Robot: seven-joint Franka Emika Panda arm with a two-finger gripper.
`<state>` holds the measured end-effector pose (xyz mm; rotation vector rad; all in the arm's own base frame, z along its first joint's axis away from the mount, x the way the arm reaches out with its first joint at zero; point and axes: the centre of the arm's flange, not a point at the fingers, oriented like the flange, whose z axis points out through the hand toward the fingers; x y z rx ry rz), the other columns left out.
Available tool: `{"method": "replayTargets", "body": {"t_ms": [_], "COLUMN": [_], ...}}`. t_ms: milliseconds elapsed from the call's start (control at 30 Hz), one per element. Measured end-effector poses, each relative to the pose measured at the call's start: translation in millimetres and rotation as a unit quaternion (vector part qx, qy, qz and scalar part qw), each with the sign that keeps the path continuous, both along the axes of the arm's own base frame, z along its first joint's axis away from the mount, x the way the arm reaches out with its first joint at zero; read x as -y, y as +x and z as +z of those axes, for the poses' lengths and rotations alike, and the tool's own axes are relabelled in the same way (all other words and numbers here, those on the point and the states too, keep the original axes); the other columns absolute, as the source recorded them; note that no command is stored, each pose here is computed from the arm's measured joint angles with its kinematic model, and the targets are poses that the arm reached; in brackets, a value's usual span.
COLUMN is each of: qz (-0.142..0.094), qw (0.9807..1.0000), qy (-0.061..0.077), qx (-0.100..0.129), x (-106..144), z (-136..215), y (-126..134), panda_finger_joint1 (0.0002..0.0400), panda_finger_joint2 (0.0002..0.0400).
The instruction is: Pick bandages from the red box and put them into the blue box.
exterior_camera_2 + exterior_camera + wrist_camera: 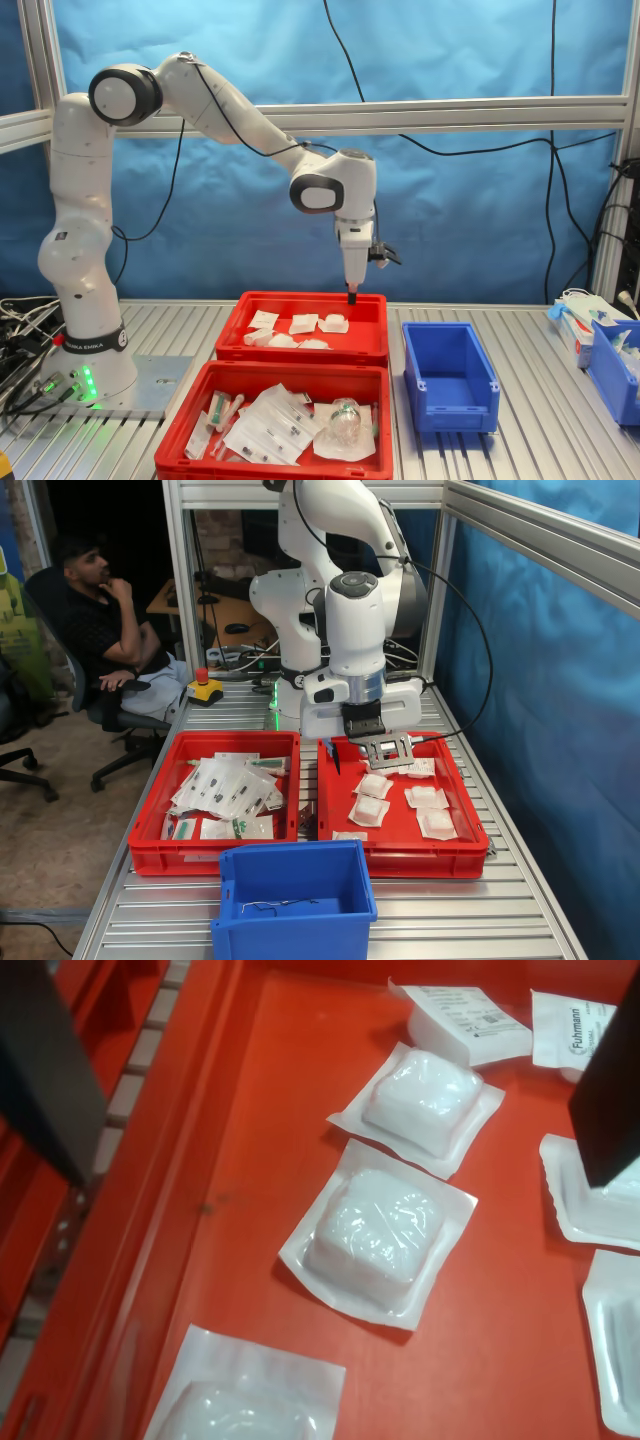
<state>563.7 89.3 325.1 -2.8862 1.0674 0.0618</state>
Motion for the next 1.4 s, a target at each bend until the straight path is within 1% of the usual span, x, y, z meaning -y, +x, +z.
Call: {"method": "replayTargets", "body": {"t_ms": [167,233,433,667,967,1400], "qz": [0.002,0.005,0.017,0.032,0.037,0.033], "qw": [1.0,1.0,0.9997,0.9989,0.9983,0.9981], "qy": [-0.002,-0.003,-0.014,-0.03,-0.038,-0.043], "qx": [-0.003,-0.001,0.012,0.015,0.027,0.028], "x": [-2,-4,-6,-6,-5,3], "z": [-8,-11,-15,-29,-45,-60], "y": [-5,-7,-6,-5,-2,-5], "panda_finger_joint1": [0.04,0.04,0.04,0.04,0.04,0.04], "panda_finger_joint2": [0.04,0.04,0.04,0.04,0.04,0.04]}}
